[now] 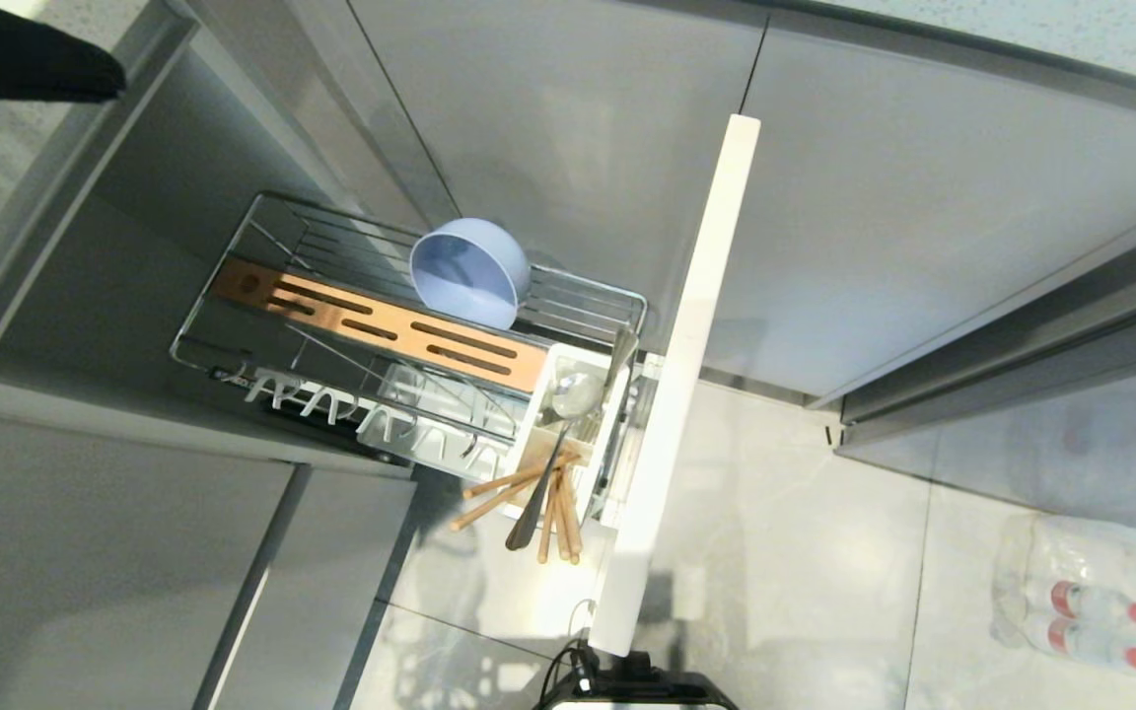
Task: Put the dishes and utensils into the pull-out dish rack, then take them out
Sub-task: Pick up the plate and place it in the cupboard
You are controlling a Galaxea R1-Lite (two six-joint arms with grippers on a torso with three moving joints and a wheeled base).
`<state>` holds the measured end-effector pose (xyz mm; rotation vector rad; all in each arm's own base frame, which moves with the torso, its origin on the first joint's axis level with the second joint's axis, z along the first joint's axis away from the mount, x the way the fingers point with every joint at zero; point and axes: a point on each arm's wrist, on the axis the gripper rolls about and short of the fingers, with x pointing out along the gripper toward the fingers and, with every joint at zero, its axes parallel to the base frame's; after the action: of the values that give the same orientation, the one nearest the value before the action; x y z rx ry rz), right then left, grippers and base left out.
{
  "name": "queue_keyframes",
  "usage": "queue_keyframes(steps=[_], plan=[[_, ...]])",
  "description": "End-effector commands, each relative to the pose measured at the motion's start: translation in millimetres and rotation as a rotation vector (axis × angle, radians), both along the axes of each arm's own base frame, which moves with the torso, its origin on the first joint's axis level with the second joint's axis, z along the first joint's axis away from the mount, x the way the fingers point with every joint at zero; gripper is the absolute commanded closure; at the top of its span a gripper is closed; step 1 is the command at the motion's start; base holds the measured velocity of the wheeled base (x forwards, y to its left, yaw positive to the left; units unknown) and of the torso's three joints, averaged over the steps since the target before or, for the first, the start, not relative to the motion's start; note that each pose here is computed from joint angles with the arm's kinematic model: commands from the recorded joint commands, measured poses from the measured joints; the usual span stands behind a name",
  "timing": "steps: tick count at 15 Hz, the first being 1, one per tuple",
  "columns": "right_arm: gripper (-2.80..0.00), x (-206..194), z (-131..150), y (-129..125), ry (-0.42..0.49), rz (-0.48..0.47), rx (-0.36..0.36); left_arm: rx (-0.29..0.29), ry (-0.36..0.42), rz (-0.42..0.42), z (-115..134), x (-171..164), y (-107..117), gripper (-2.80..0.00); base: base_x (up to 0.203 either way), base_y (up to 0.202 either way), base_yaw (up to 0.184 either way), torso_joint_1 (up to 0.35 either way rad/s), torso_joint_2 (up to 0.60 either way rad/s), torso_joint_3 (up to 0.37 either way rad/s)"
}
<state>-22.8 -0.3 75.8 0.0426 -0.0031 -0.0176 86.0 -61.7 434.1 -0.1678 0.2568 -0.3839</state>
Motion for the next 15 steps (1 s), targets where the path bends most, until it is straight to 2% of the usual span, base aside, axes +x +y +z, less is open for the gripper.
queue_keyframes(steps=[1, 4, 7, 11, 15], plan=[[0.00, 0.1, 0.1, 0.0, 0.001, -0.001, 0.000, 0.011, -0.077, 0.080, 6.6, -16.7, 22.6, 0.00, 0.000, 0.000, 0.000, 0.000, 0.00, 0.000], [0.00, 0.1, 0.1, 0.0, 0.001, 0.000, 0.000, 0.109, -0.188, 0.265, 13.8, -30.6, 45.7, 0.00, 0.000, 0.000, 0.000, 0.000, 0.00, 0.000], [0.00, 0.1, 0.1, 0.0, 0.001, 0.001, 0.000, 0.212, -0.251, 0.435, 17.2, -48.8, 60.1, 0.00, 0.000, 0.000, 0.000, 0.000, 0.00, 0.000], [0.00, 0.1, 0.1, 0.0, 0.001, -0.001, 0.000, 0.355, -0.263, 0.672, 18.1, -65.4, 68.4, 0.00, 0.000, 0.000, 0.000, 0.000, 0.00, 0.000], [0.00, 0.1, 0.1, 0.0, 0.001, 0.000, 0.000, 0.403, -0.217, 0.813, 15.9, -67.3, 71.1, 0.00, 0.000, 0.000, 0.000, 0.000, 0.00, 0.000]])
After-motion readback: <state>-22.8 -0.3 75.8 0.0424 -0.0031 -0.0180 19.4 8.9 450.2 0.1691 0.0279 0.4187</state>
